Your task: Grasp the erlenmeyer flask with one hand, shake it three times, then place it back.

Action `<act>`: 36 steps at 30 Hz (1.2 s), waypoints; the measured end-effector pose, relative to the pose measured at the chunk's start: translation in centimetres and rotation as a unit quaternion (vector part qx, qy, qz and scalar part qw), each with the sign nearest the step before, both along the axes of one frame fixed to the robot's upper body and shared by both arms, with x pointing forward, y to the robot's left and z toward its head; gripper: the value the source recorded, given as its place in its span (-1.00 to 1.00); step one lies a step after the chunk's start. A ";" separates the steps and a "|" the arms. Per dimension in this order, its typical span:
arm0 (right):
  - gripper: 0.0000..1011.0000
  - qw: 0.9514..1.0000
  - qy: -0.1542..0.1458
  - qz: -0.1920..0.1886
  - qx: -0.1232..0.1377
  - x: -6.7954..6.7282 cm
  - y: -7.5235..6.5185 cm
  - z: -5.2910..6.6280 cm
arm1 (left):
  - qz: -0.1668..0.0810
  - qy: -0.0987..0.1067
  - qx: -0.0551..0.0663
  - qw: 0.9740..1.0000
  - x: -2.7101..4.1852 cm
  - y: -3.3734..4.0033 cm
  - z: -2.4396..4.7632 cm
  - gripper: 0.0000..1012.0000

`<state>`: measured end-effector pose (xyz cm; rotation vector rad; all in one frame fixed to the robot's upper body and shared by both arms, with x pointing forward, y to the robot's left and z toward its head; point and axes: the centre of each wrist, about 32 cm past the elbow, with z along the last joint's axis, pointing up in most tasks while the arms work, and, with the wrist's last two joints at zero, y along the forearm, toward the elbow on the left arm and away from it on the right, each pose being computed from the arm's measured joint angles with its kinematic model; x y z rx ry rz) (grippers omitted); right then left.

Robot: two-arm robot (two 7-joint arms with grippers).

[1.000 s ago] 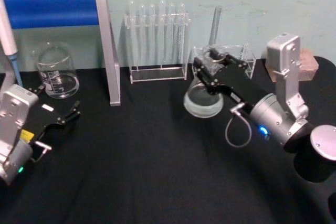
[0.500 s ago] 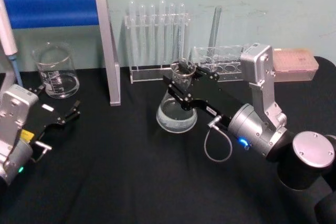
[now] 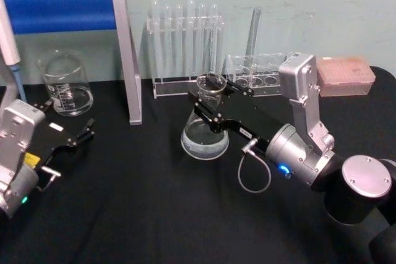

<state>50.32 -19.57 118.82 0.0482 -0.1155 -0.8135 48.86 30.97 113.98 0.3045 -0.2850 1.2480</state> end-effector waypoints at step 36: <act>-0.10 0.999 0.019 0.030 -0.017 0.4 0.3 -4.9 | 0.000 0.000 0.000 1.000 0.00 0.00 0.00 0.98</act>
